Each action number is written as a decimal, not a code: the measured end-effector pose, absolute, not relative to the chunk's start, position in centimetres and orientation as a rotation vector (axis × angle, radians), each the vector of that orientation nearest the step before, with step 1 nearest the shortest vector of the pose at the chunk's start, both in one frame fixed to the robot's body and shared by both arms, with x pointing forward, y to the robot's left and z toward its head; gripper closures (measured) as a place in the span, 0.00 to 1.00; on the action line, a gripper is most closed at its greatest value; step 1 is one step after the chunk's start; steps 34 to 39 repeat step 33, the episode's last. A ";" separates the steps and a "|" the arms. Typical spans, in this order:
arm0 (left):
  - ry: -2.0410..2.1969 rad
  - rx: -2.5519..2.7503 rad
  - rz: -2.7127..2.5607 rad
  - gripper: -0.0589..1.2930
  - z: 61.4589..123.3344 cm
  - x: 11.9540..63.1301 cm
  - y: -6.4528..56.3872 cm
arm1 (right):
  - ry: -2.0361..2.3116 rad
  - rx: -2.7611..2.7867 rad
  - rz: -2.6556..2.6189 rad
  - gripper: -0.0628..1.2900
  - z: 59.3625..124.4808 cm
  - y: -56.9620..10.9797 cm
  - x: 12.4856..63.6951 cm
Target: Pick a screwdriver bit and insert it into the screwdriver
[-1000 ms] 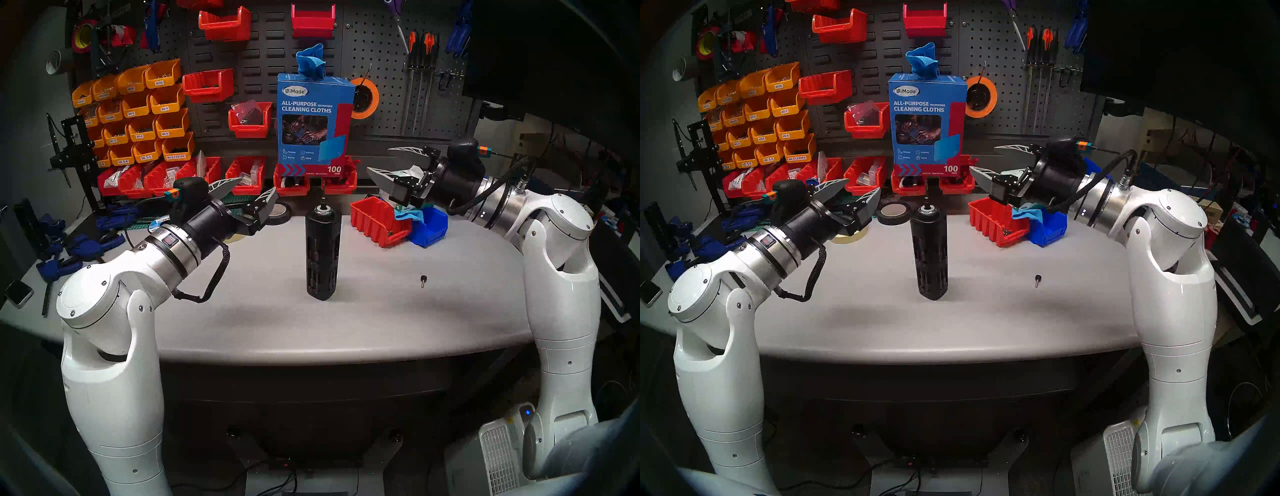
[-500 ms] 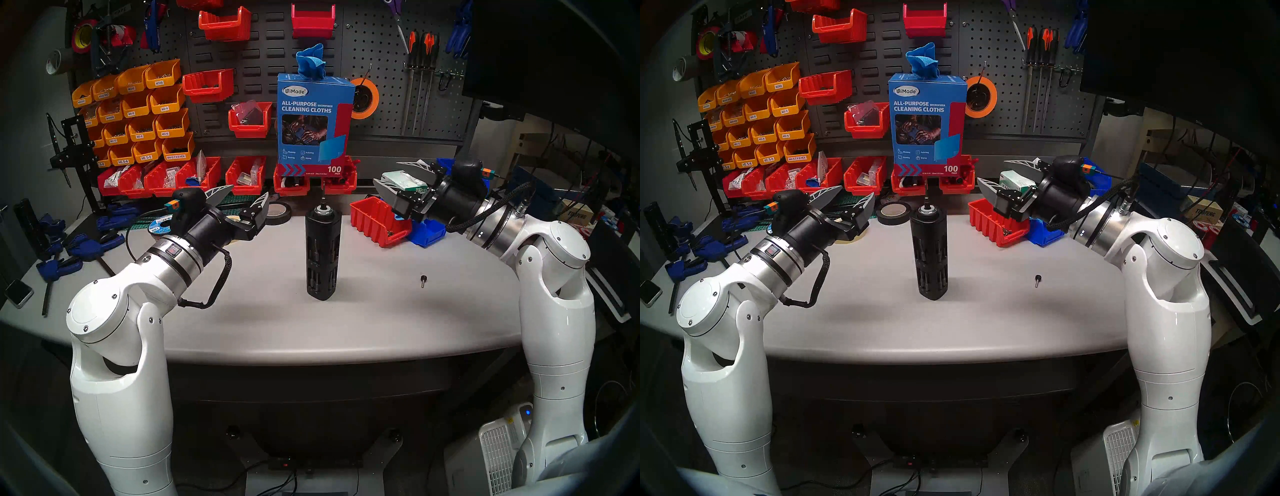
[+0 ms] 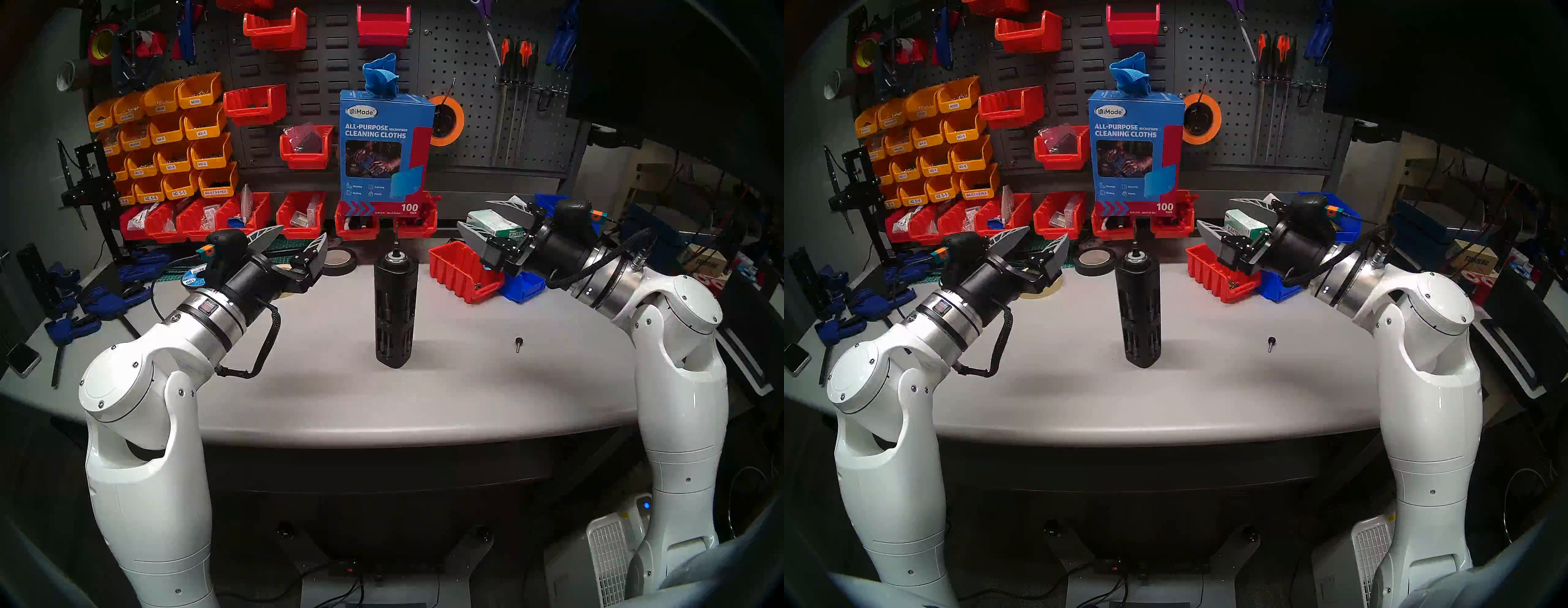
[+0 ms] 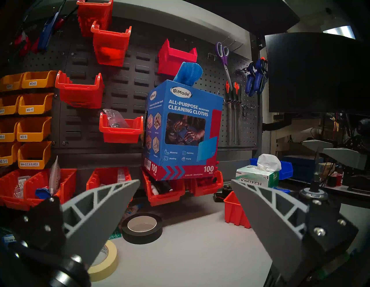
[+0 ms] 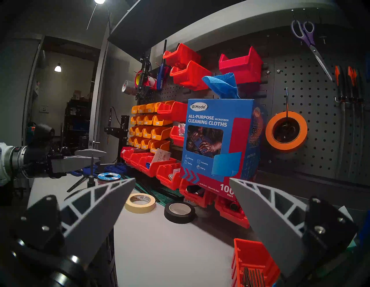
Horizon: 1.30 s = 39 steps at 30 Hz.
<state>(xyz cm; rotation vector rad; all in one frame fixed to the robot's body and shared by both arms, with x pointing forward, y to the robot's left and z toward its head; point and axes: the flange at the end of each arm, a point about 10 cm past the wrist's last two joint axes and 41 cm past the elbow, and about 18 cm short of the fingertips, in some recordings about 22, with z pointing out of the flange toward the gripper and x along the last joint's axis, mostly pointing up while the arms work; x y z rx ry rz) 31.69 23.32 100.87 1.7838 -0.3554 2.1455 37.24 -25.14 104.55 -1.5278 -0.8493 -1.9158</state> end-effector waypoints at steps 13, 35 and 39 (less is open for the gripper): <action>-0.354 1.777 2.142 0.05 100.9 31.7 23.3 | -0.850 -1.521 -1.915 0.05 104.6 -25.1 37.2; -0.352 1.772 2.141 0.05 100.9 31.6 23.2 | -0.848 -1.519 -1.917 0.05 104.6 -25.1 37.2; -0.352 1.772 2.141 0.05 100.9 31.6 23.2 | -0.848 -1.519 -1.917 0.05 104.6 -25.1 37.2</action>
